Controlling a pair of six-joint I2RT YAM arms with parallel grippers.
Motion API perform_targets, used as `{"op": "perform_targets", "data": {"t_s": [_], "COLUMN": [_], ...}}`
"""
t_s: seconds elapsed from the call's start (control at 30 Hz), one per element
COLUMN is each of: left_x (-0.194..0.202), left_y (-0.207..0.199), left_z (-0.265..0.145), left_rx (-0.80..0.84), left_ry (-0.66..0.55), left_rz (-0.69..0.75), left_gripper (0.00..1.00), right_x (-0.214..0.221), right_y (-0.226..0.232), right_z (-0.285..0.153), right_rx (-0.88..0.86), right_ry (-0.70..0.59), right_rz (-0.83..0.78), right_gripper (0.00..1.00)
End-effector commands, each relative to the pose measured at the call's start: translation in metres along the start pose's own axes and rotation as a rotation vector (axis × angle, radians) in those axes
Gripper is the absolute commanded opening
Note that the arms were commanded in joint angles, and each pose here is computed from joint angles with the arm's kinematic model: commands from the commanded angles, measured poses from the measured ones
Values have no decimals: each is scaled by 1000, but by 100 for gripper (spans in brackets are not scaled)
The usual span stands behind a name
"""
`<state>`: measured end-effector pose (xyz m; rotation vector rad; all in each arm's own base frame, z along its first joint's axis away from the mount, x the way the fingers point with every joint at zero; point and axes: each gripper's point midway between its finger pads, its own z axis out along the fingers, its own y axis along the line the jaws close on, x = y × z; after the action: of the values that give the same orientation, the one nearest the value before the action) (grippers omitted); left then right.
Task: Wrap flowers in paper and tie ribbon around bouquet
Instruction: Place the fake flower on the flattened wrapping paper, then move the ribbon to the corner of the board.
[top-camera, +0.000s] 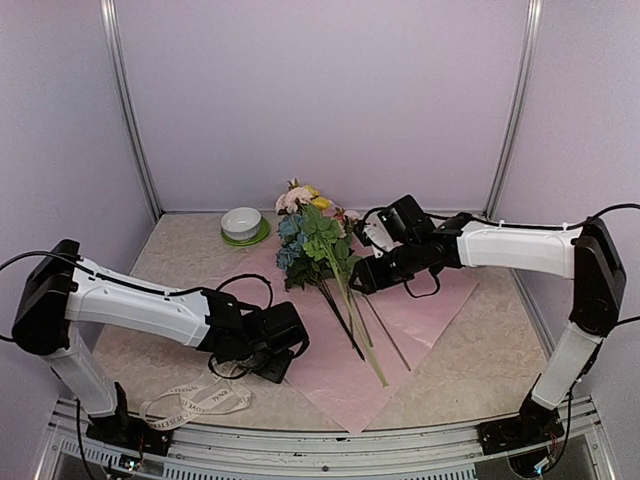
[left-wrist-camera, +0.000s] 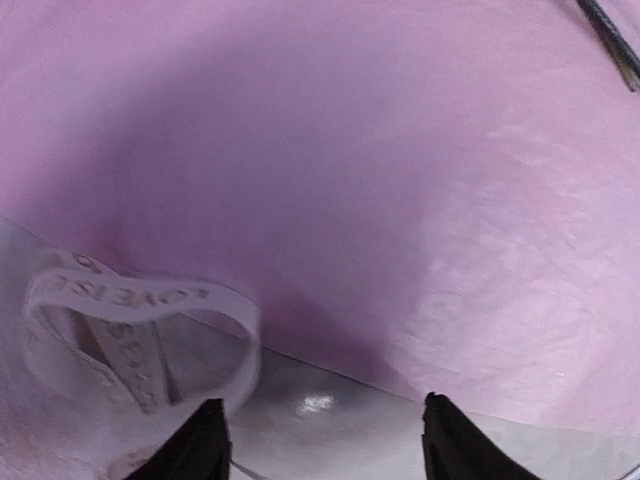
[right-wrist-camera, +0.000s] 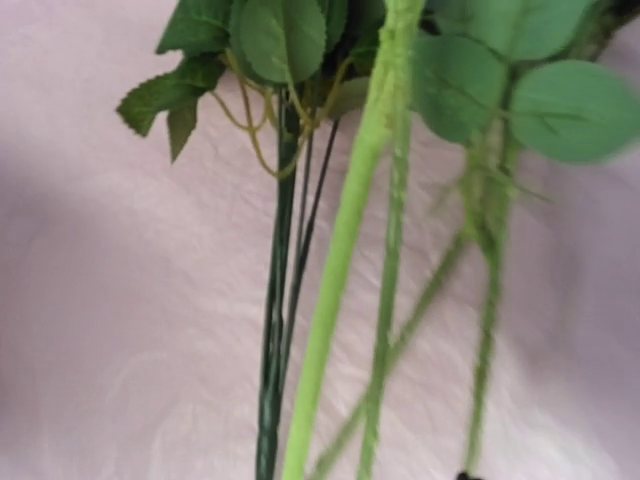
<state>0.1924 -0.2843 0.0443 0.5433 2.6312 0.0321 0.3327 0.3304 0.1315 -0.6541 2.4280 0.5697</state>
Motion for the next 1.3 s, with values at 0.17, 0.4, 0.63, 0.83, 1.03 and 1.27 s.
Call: {"op": "perform_targets", "data": {"t_s": [0.17,0.4,0.63,0.83,1.03,1.27], "left_x": [65,108,66,22,-3,-112], "left_y": [2,43,150,234,348,349], "left_z": [1,20,42,56,59,0], "left_rx": [69,75,-242,-456,-676,-697], "left_ry": [206,337,241,188,143,-114], "left_rz": [-96,-261,-422,-488,-669,-612], "left_gripper": [26,27,31,30,24,48], "right_x": [28,33,22,30,46,77], "right_y": [-28,-34,-34,-44,-63,-57], "right_z": [-28,-29,-35,-36,-26,-12], "right_rx": [68,85,93,113,106,26], "right_ry": [38,51,18,29,69,143], "right_rz": [22,16,3,4,28,23], "right_gripper": [56,56,57,57,57,48]}}
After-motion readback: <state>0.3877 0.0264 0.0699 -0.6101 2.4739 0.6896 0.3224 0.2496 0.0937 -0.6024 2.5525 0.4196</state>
